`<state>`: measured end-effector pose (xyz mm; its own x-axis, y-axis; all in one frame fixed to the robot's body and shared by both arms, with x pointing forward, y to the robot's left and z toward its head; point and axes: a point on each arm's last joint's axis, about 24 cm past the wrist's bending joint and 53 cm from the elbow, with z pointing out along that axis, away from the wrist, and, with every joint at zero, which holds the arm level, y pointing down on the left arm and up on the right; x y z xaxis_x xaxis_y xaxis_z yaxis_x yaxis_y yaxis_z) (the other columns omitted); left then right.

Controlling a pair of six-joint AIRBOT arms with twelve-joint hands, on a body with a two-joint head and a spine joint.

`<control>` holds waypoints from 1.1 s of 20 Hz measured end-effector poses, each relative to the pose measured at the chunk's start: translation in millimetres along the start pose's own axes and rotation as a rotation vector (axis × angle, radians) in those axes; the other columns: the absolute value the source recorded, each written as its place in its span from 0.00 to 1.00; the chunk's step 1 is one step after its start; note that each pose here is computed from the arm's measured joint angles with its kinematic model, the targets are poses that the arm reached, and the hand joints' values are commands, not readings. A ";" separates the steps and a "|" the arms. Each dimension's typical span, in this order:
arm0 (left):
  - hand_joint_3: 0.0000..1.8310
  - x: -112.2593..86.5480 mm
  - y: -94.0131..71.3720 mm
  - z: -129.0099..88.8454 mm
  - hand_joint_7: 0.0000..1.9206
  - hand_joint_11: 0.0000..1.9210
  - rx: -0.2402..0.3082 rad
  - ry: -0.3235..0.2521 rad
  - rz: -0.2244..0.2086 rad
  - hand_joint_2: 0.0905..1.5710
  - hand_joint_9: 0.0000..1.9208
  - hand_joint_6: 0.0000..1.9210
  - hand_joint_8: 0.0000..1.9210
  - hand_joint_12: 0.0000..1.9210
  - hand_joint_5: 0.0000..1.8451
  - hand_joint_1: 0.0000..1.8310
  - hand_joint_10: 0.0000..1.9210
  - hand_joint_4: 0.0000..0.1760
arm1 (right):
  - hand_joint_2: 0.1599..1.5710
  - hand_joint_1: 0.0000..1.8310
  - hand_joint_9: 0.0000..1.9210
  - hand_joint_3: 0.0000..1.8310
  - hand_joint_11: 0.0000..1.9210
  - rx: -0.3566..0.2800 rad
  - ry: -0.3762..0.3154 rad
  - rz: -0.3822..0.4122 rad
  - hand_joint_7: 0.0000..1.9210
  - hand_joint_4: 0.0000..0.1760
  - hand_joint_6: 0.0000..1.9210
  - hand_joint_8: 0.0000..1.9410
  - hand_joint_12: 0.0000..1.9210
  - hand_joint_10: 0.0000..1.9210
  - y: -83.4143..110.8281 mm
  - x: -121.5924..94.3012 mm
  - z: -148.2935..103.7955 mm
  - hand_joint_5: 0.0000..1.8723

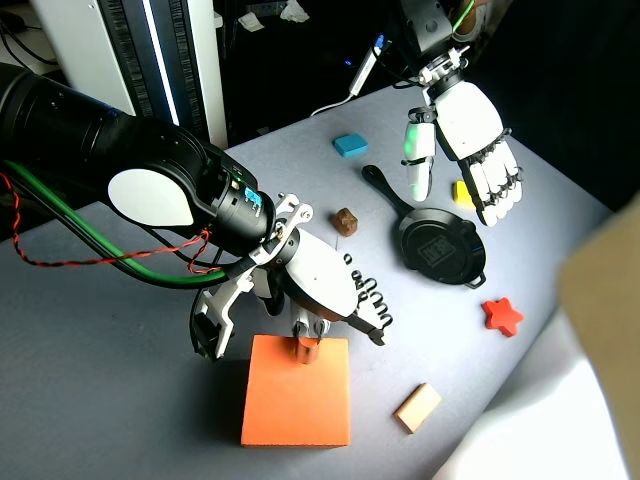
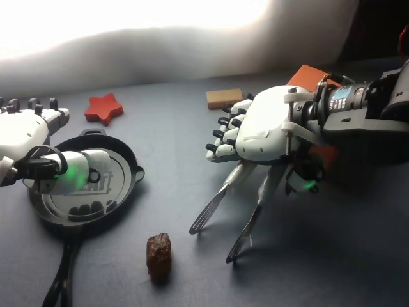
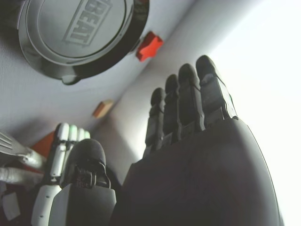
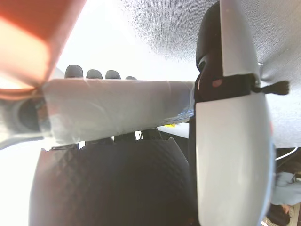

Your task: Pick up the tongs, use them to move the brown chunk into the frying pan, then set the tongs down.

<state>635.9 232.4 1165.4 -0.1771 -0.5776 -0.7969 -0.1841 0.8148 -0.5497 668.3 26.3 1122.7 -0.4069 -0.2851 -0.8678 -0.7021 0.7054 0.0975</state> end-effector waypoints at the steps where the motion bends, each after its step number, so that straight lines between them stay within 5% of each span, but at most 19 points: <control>1: 0.00 -0.1 0.1 0.1 0.07 0.00 0.000 0.000 0.000 0.79 0.06 0.00 0.00 0.12 0.06 0.00 0.00 0.15 | 0.54 0.62 0.15 0.00 0.00 0.000 0.000 0.000 0.17 0.00 0.02 0.02 0.45 0.03 0.0 0.0 0.0 0.15; 9: 0.00 1.4 -0.8 0.1 0.07 0.00 0.004 0.006 0.000 0.79 0.06 0.00 0.00 0.12 0.07 0.00 0.00 0.17 | 0.61 0.59 0.32 0.02 0.01 0.000 -0.001 -0.001 0.36 0.00 0.03 0.02 0.74 0.06 -0.1 -0.5 -0.2 0.33; 14: 0.00 3.5 -2.2 0.1 0.08 0.00 0.010 0.015 0.000 0.79 0.07 0.00 0.00 0.15 0.07 0.00 0.00 0.15 | 0.70 0.56 0.45 0.03 0.20 0.001 -0.003 -0.003 0.49 0.00 0.04 0.02 0.72 0.10 -0.4 -2.6 -0.7 0.46; 20: 0.00 3.5 -2.2 0.1 0.08 0.00 0.010 0.015 0.001 0.80 0.07 0.00 0.00 0.13 0.08 0.00 0.00 0.15 | 0.73 0.55 0.48 0.03 0.22 0.003 -0.016 0.000 0.52 0.00 0.04 0.01 0.72 0.09 -1.0 -10.1 -2.7 0.50; 21: 0.00 3.5 -2.2 0.1 0.07 0.00 0.010 0.015 0.001 0.79 0.06 0.00 0.00 0.11 0.06 0.00 0.00 0.18 | 0.76 0.59 0.48 0.01 0.22 0.006 -0.021 0.003 0.53 0.00 0.67 0.01 0.74 0.09 -2.9 -12.6 -4.2 0.40; 22: 0.00 3.5 -2.3 0.1 0.07 0.00 0.010 0.015 0.001 0.79 0.06 0.00 0.00 0.11 0.06 0.00 0.00 0.18 | 0.77 0.59 0.48 0.01 0.22 0.008 -0.023 0.006 0.53 0.00 0.70 0.01 0.74 0.09 -3.6 -14.8 -5.1 0.39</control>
<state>635.7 228.5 1163.8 -0.1917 -0.5775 -0.7935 -0.1744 0.8157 -0.5515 673.9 24.6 1137.6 -0.3974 -0.2657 -0.8783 -0.6949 0.7123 0.0989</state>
